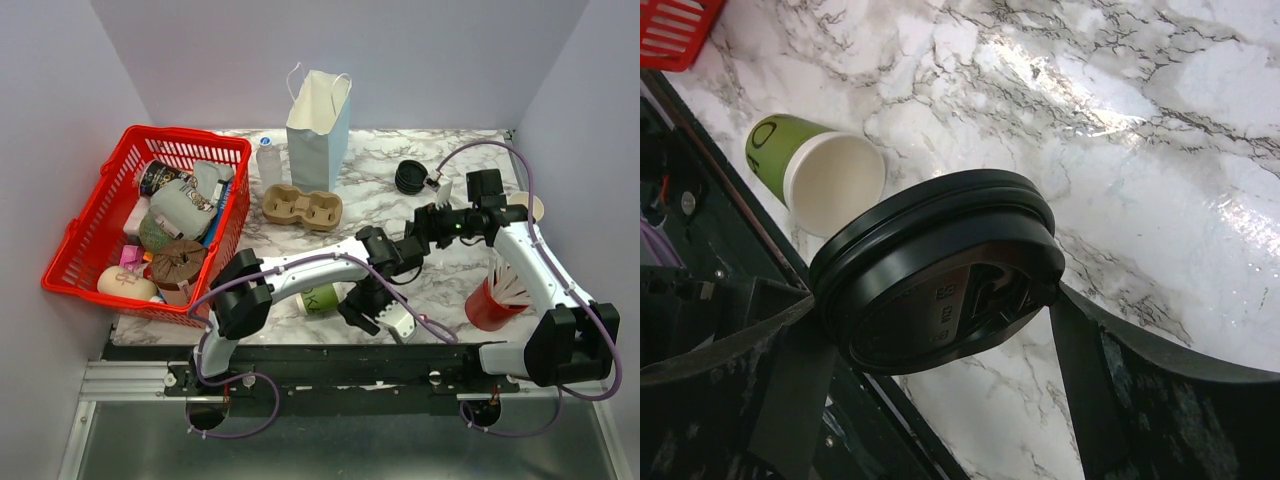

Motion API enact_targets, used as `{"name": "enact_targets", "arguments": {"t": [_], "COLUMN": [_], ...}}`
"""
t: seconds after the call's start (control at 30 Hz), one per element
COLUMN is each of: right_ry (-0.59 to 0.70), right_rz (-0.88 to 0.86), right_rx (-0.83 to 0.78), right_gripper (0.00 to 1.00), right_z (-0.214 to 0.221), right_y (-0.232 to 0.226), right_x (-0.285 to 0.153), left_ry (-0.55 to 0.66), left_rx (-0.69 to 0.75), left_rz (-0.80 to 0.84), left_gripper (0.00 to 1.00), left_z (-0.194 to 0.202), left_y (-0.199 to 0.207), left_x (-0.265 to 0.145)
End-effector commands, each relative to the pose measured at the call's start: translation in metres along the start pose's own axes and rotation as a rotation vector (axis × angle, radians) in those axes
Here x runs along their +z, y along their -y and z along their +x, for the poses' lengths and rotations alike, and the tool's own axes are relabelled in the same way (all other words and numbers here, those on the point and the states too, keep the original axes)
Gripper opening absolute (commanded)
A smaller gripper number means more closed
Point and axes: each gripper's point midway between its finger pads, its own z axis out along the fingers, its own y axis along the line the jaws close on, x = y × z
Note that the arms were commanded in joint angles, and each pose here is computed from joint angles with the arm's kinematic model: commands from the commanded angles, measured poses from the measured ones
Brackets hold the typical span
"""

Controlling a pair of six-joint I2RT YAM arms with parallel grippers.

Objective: Pack the takeout coffee

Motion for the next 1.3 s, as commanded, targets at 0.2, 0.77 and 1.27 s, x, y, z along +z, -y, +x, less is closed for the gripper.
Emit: {"name": "enact_targets", "arguments": {"t": [0.2, 0.77, 1.27], "right_ry": [0.022, 0.004, -0.053], "right_rz": [0.014, -0.004, 0.109], "right_rx": [-0.011, 0.031, -0.13], "right_gripper": [0.88, 0.88, 0.86], "right_z": [-0.013, -0.014, -0.016], "right_y": [0.007, 0.014, 0.019], "right_x": [0.002, 0.013, -0.016], "left_ry": [-0.248, -0.343, 0.356], "left_rx": [-0.25, -0.403, -0.349], "left_rz": [0.035, 0.144, -0.359], "left_gripper": [0.71, 0.1, 0.03], "left_z": [0.079, 0.13, -0.001], "left_y": [0.007, 0.013, -0.045], "left_x": [-0.001, -0.003, -0.084]}}
